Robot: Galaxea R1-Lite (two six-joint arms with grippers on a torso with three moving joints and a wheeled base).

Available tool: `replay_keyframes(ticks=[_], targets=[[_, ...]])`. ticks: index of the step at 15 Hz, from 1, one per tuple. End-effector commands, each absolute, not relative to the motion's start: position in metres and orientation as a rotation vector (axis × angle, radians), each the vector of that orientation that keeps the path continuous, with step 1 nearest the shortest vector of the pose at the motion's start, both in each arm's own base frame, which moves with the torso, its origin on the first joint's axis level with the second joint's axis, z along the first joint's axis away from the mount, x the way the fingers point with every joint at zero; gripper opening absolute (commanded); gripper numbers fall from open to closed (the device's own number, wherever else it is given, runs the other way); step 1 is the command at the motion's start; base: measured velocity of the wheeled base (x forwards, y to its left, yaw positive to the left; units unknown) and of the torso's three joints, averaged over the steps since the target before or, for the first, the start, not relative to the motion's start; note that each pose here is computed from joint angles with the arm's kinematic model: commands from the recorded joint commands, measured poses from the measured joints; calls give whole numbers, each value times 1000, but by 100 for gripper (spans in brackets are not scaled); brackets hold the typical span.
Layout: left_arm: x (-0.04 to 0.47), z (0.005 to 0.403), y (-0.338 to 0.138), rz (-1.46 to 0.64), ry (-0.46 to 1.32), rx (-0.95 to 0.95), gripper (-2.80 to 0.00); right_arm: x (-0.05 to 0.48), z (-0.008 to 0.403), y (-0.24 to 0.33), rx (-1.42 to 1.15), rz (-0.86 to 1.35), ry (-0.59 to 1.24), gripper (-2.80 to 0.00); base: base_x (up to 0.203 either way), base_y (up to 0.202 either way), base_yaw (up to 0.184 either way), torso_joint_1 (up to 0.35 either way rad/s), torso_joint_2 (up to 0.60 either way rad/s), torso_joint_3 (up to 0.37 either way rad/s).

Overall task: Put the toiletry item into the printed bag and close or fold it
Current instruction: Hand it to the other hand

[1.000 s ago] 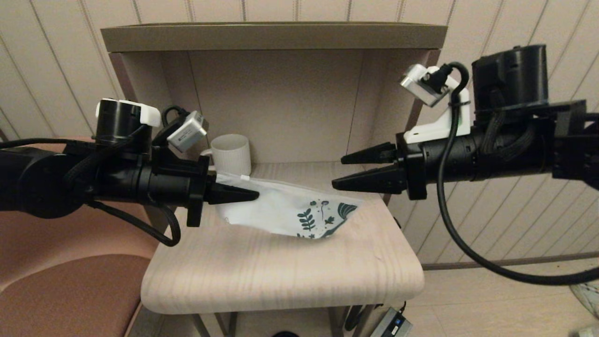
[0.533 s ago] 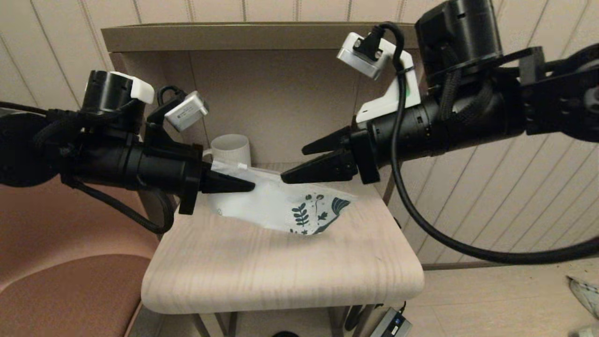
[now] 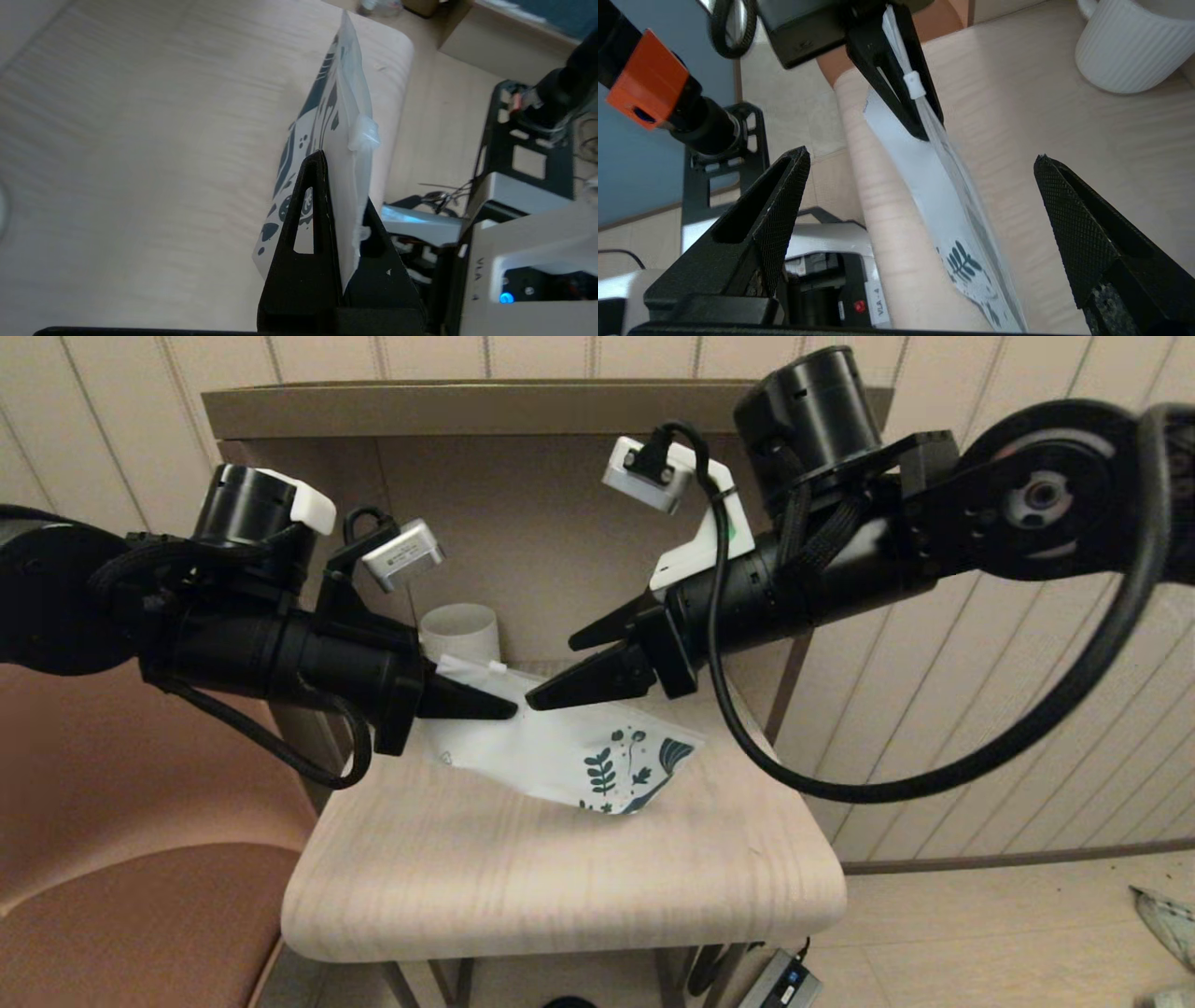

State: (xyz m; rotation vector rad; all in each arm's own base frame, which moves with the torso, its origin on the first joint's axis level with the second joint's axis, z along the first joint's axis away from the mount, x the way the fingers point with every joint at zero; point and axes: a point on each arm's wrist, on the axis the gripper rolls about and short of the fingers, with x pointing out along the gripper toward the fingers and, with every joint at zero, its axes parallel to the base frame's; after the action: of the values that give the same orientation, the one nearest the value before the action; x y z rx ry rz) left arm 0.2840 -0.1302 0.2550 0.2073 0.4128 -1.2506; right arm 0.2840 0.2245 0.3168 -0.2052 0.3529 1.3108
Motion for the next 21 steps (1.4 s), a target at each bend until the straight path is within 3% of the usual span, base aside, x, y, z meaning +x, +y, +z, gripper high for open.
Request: replay_keyframes(ticks=[1,10,21], targets=[[288,249,-137,-1273,437,195,-280,288,311,228,-209,1325,365,0,0,0,0,0,0,0],[292,245,-140,-1277,448,188,-280,295,296,248,-226,1390,350,0,0,0,0,0,0,0],[289,250,-138,-1294,424,186,-280,303,291,229,-212,1339,408,0,0,0,0,0,0,0]])
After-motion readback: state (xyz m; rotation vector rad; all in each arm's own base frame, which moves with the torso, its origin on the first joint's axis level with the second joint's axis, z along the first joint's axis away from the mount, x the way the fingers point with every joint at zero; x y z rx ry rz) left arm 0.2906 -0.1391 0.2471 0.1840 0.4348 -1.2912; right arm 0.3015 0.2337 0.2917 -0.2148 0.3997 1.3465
